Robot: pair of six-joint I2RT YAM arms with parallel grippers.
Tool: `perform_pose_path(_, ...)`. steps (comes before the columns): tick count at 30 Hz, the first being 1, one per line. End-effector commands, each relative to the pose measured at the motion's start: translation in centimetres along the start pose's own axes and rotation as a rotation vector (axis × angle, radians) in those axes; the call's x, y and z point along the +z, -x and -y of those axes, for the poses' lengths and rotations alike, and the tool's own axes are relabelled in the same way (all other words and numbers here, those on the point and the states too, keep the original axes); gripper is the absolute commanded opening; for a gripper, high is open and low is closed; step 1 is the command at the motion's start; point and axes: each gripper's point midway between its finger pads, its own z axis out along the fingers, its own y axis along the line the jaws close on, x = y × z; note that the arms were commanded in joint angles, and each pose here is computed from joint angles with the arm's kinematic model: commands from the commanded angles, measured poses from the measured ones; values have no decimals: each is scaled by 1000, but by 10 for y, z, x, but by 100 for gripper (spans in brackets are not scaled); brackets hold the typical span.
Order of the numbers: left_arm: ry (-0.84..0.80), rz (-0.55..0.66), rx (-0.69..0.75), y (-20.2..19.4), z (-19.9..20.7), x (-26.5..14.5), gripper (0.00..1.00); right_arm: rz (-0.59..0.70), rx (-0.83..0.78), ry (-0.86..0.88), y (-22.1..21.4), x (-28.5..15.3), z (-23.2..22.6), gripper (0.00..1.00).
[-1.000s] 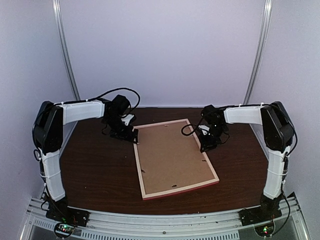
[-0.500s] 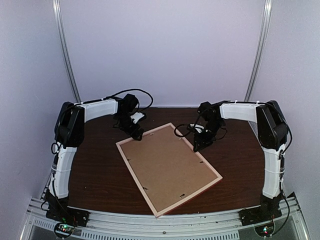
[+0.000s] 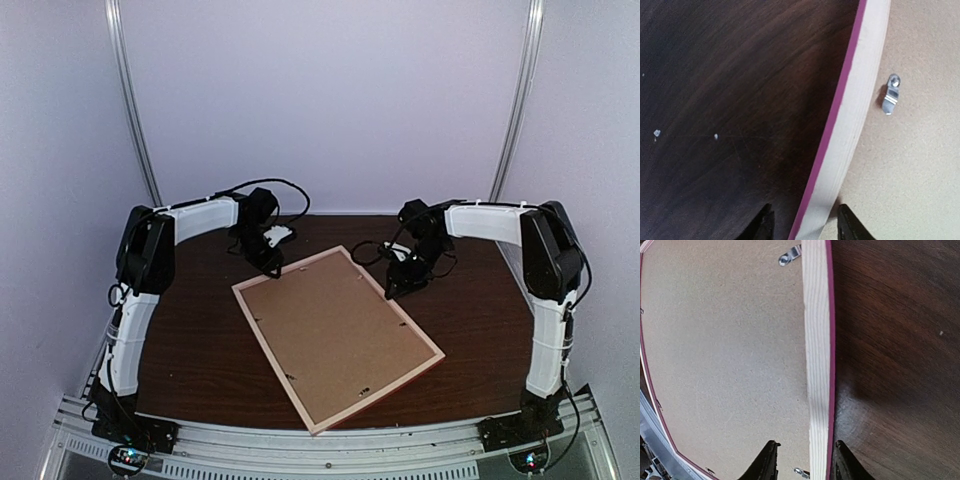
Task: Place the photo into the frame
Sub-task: Rotate the photo frame at the center of the board.
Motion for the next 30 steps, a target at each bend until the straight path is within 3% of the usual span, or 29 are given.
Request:
perform_pose_path(1, -4, -48, -128, -21, -25, 10, 39, 88, 87, -73, 4, -31, 11, 40)
perform_pose_path(5, -6, -48, -265, -38, -35, 6, 31, 117, 140, -116, -2, -46, 19, 46)
perform_pose_path(14, -43, -36, -646, -104, -43, 0, 30, 120, 226, -168, -19, -55, 26, 52)
perform_pose_path(22, 11, -9, -802, -147, -33, -12, 35, 113, 315, -147, -44, -40, 20, 69)
perform_pose_path(30, -58, -10, -838, -175, 9, -16, 37, 77, 371, -117, -66, -7, 9, 71)
